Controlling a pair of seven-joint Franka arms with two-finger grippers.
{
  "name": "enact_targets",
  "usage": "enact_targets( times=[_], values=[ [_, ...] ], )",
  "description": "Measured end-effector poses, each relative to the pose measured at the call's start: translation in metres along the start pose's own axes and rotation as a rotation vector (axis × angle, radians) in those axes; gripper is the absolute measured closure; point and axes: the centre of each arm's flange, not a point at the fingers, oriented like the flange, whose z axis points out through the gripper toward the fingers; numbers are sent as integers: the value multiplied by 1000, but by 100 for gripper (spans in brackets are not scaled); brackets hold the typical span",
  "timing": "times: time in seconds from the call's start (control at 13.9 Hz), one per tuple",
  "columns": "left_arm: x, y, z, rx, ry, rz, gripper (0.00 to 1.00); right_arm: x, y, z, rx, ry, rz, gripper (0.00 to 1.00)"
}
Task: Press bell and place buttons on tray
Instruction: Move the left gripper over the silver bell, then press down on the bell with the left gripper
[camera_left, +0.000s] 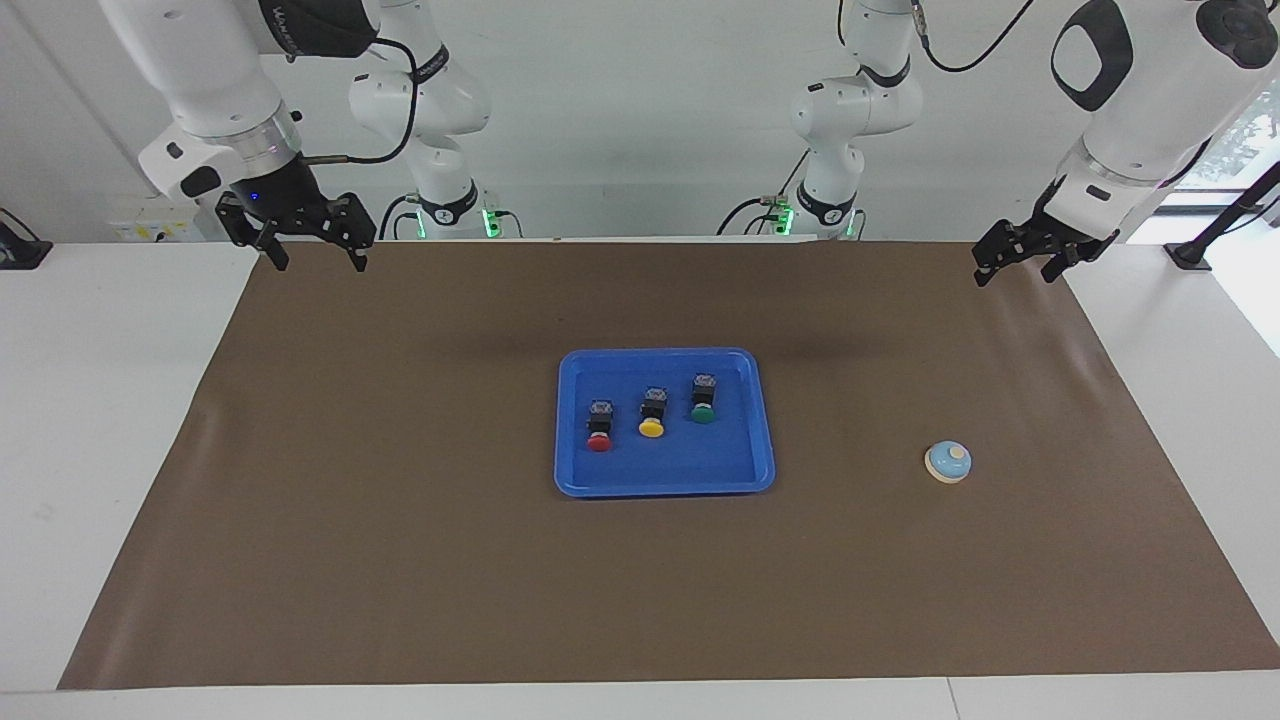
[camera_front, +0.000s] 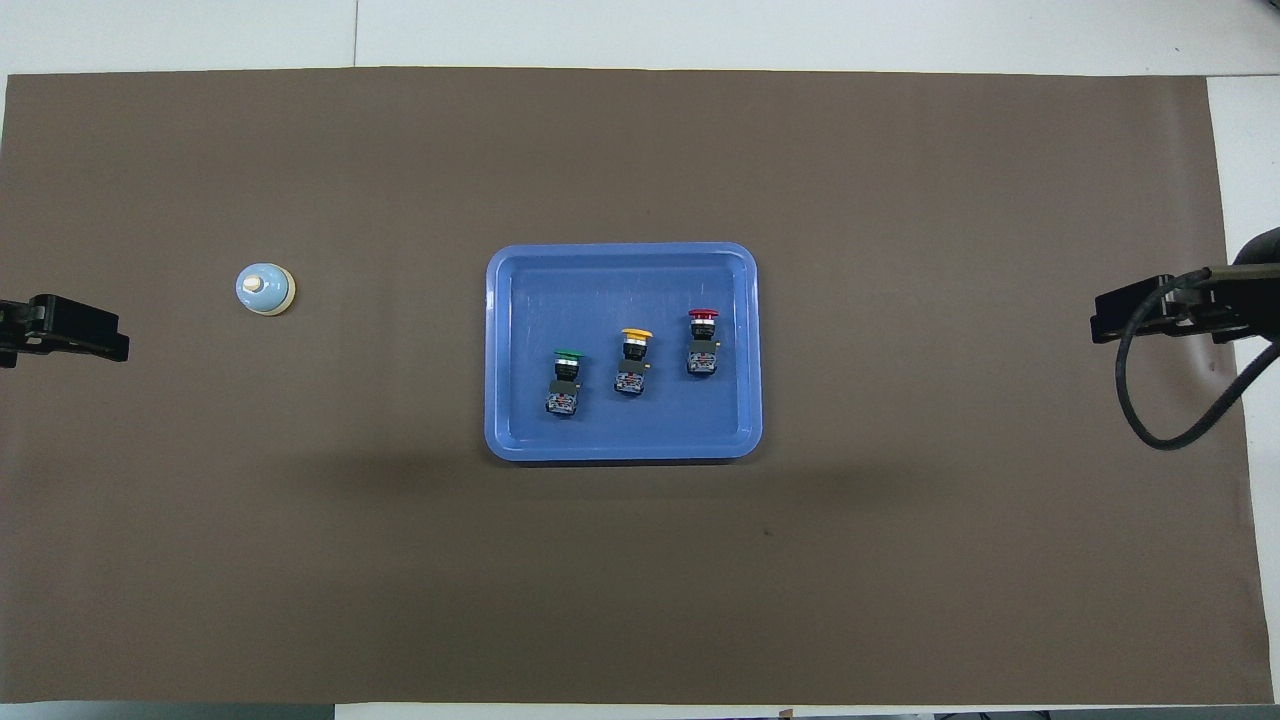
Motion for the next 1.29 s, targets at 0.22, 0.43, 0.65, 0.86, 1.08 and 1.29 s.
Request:
enact_targets(
  times=[0.22, 0.43, 0.65, 0.86, 1.08, 1.29],
  values=[
    [7, 1, 0, 3, 57, 2, 11, 0, -1, 1, 0, -2, -1, 0],
    [18, 3, 23, 3, 69, 7, 48, 1, -1, 3, 0, -6, -2, 0],
    [42, 0, 56, -1, 81, 6, 84, 1, -4, 3, 0, -6, -7, 0],
    [76, -4, 106, -8, 92, 3, 99, 1, -4, 3, -1, -6, -9, 0],
    [102, -7, 152, -14, 109, -1, 99, 1, -1, 3, 0, -7, -3, 0],
    [119, -7, 184, -18, 126, -3, 99, 1, 0, 3, 0, -7, -1, 0]
  ],
)
